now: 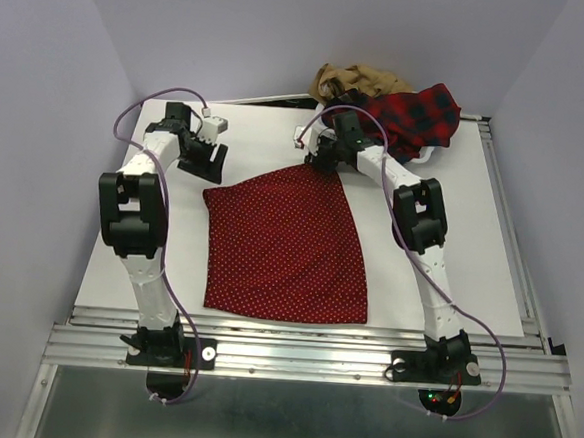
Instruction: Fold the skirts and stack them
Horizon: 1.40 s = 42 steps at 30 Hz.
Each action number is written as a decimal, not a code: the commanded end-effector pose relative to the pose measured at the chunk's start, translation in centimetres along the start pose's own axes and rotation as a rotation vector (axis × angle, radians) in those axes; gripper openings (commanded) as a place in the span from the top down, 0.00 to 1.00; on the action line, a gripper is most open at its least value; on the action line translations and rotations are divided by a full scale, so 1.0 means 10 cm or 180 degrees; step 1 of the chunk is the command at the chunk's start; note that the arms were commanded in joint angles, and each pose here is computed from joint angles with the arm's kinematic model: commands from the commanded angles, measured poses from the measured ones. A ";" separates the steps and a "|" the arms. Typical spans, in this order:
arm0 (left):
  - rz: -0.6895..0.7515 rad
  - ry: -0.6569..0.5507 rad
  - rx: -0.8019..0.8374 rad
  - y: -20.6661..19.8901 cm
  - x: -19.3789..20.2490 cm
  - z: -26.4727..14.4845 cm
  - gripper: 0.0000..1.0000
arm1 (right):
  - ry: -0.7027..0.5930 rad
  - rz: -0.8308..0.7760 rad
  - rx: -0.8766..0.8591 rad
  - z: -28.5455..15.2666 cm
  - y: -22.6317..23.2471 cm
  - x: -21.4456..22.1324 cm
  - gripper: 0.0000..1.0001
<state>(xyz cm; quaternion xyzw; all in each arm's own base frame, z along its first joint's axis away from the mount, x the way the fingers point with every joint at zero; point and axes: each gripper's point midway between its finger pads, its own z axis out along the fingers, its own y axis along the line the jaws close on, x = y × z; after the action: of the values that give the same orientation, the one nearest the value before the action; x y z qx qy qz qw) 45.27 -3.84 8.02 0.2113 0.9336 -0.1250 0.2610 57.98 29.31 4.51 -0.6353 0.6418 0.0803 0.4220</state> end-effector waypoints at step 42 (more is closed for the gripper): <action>0.0651 -0.0927 -0.0786 0.40 -0.85 -0.67 1.00 | -0.0291 0.0270 0.1096 -0.93 -1.17 -0.52 0.99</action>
<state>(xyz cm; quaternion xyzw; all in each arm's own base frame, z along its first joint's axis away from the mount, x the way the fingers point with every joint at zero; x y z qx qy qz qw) 49.21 -2.14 11.18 0.2302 0.9068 -0.0632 0.3475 60.57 26.75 6.44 -0.5680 0.6945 0.0618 0.4374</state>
